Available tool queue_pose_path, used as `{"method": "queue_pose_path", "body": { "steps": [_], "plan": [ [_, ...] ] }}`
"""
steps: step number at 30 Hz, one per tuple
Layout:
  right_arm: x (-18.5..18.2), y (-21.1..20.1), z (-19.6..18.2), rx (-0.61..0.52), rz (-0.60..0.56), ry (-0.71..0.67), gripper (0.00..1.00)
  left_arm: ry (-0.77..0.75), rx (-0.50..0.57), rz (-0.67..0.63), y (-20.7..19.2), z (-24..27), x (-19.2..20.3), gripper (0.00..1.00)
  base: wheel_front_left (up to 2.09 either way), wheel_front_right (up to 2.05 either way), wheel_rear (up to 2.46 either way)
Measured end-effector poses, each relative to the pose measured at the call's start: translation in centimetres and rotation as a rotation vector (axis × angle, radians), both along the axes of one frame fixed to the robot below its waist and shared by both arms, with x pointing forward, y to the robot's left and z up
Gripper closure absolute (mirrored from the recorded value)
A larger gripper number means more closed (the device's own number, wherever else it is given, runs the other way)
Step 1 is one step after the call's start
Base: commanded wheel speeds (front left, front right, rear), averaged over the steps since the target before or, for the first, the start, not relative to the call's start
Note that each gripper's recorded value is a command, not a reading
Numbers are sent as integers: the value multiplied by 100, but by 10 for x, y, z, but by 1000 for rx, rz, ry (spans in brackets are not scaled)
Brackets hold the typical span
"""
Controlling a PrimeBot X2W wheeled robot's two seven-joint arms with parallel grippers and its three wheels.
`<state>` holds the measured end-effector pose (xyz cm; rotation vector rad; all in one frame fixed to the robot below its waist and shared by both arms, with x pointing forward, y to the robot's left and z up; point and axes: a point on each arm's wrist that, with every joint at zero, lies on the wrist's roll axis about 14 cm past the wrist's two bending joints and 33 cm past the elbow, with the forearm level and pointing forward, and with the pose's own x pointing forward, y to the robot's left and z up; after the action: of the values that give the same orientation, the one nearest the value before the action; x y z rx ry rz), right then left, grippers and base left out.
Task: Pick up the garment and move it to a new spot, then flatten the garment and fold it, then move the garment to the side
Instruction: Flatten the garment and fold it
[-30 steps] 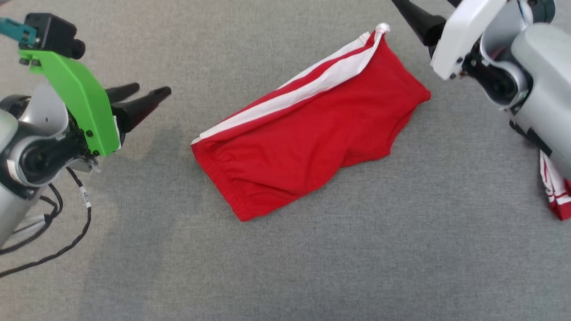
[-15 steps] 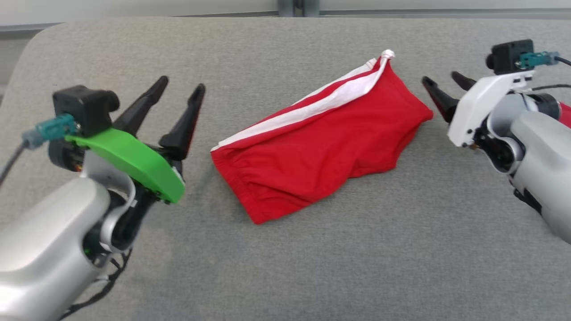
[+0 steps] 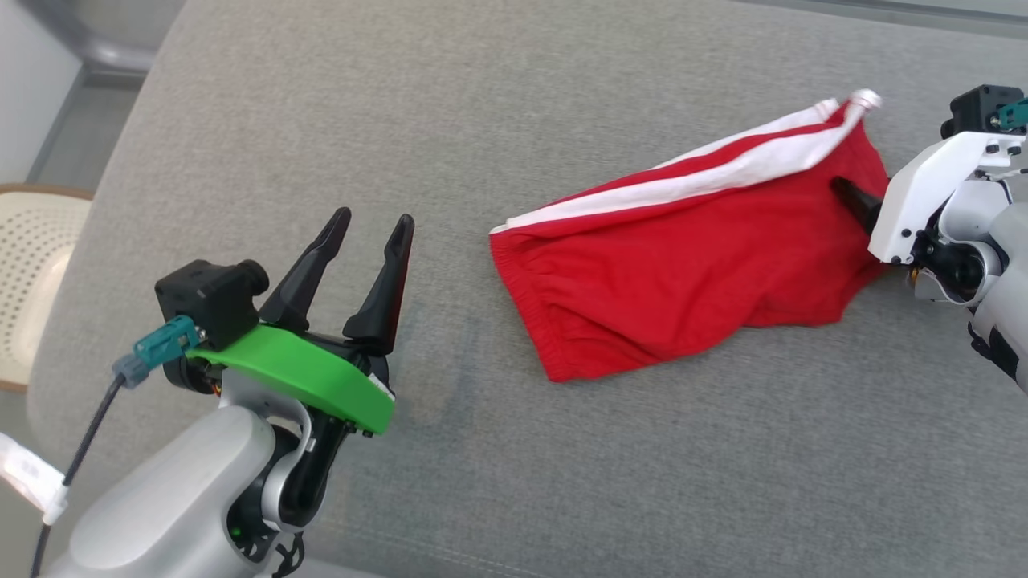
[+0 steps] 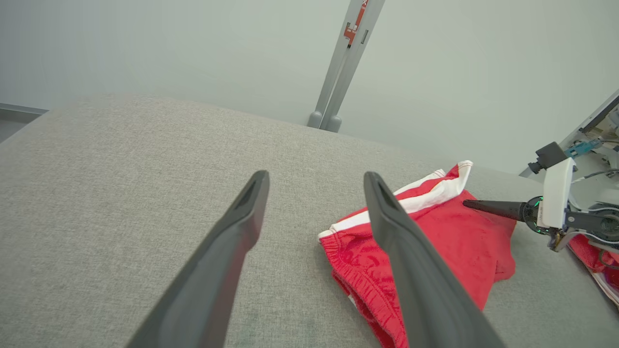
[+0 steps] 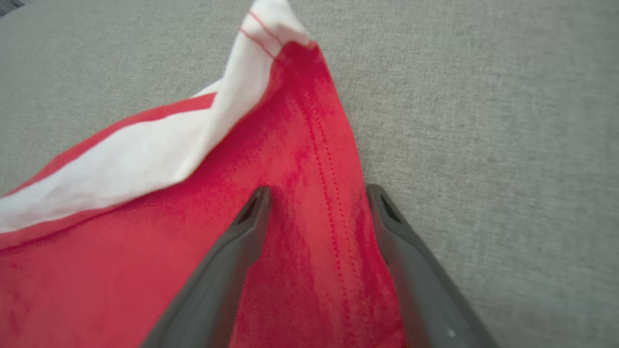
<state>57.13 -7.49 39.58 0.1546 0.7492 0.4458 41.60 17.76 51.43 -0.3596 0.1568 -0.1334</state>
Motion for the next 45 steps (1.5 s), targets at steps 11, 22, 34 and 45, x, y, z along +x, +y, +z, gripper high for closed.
{"method": "queue_pose_path", "body": {
  "steps": [11,22,34,45],
  "plan": [
    [-9,28,-17,23,48,138,78,-71,6,197,34,-3,-15,0,0,0,0],
    [-31,37,8,188,-4,3,100,-73,15,177,25,-18,-21,0,0,0,0],
    [-69,-50,44,284,-256,-121,100,-81,-18,108,-2,-20,-30,0,0,0,0],
    [-77,-101,87,214,-309,-253,100,-119,-49,39,-28,-8,-34,0,0,0,0]
  ]
}}
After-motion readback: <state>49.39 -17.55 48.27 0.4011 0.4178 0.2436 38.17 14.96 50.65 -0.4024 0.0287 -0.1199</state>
